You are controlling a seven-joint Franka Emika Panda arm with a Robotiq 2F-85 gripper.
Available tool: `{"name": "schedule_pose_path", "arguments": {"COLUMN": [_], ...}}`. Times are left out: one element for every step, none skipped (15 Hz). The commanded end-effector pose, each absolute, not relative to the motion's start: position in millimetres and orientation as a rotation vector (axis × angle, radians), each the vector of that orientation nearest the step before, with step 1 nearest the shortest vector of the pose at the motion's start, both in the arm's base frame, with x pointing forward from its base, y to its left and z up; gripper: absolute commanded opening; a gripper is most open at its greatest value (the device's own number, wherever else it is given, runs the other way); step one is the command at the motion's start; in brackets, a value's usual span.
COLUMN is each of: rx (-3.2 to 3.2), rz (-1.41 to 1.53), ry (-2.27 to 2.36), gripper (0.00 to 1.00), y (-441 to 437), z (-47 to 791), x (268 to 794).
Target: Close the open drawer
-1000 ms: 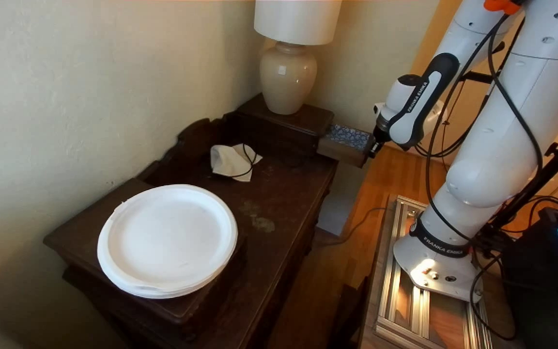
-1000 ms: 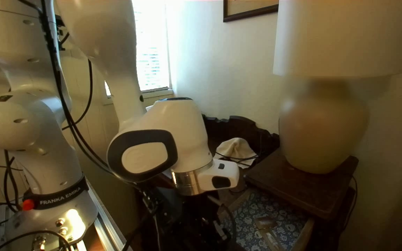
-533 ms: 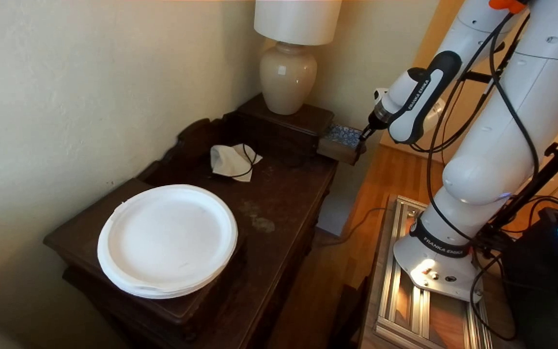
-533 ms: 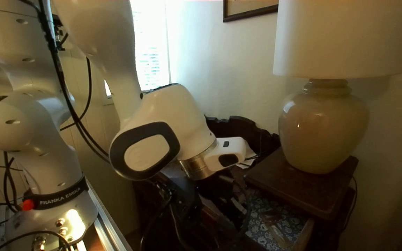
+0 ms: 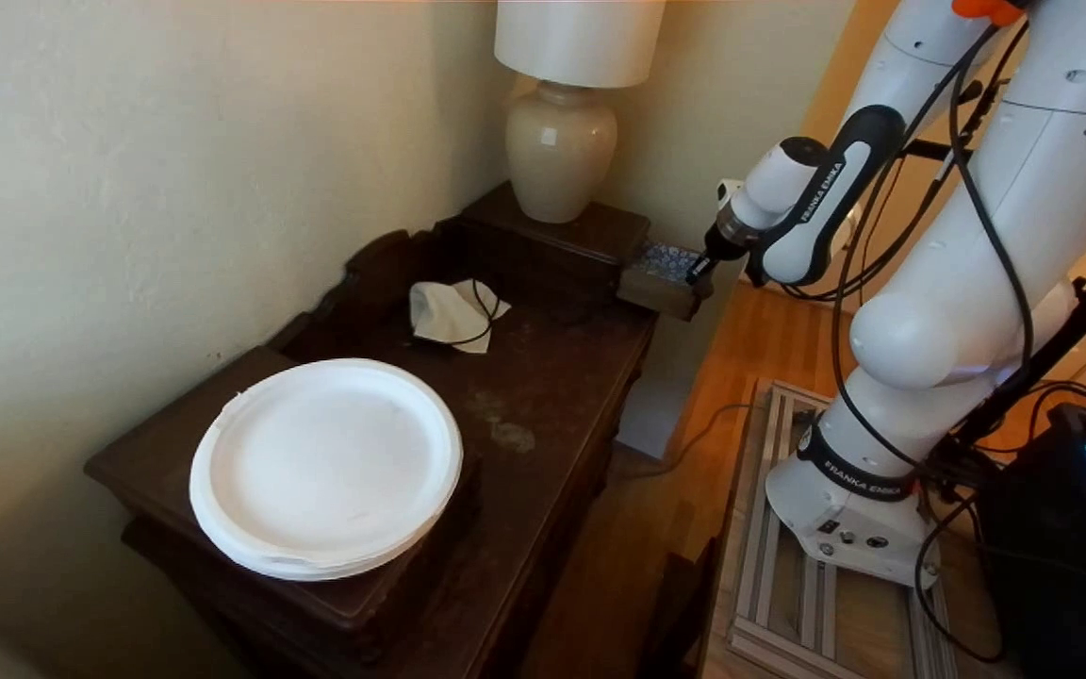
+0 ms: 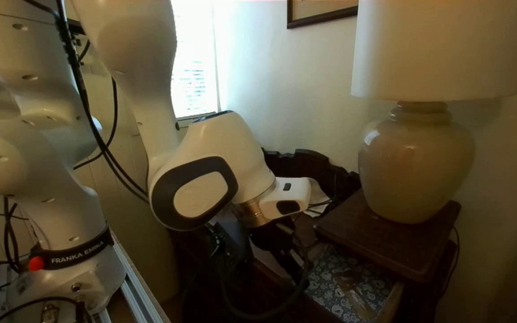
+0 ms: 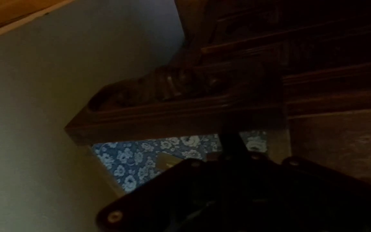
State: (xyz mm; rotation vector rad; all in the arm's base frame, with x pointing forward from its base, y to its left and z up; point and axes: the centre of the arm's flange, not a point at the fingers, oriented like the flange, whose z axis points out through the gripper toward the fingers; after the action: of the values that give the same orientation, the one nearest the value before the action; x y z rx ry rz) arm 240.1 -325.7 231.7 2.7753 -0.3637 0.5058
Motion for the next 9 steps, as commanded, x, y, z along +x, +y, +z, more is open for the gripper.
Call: {"name": "schedule_pose_path", "arguments": {"rx": [2.668,2.658,2.656,2.698,2.73,2.765,2.807,2.83,2.853], "rz": [0.58,0.585,0.59,0.562,0.536,0.502,0.461,0.431,0.387], "ry": [-0.475,-0.491,-0.497,-0.491,-0.467,-0.425,-0.39,-0.378,-0.372], "gripper": [0.02,0.03,0.03,0.03,0.03,0.03,0.03,0.03,0.03], "y": [-346,-352,-355,-354,-351,-347,-344,-340,-336], "z": [270,279,286,292,292,289,279,269,259], "x": [214,207,200,194,191,190,194,196,197]}}
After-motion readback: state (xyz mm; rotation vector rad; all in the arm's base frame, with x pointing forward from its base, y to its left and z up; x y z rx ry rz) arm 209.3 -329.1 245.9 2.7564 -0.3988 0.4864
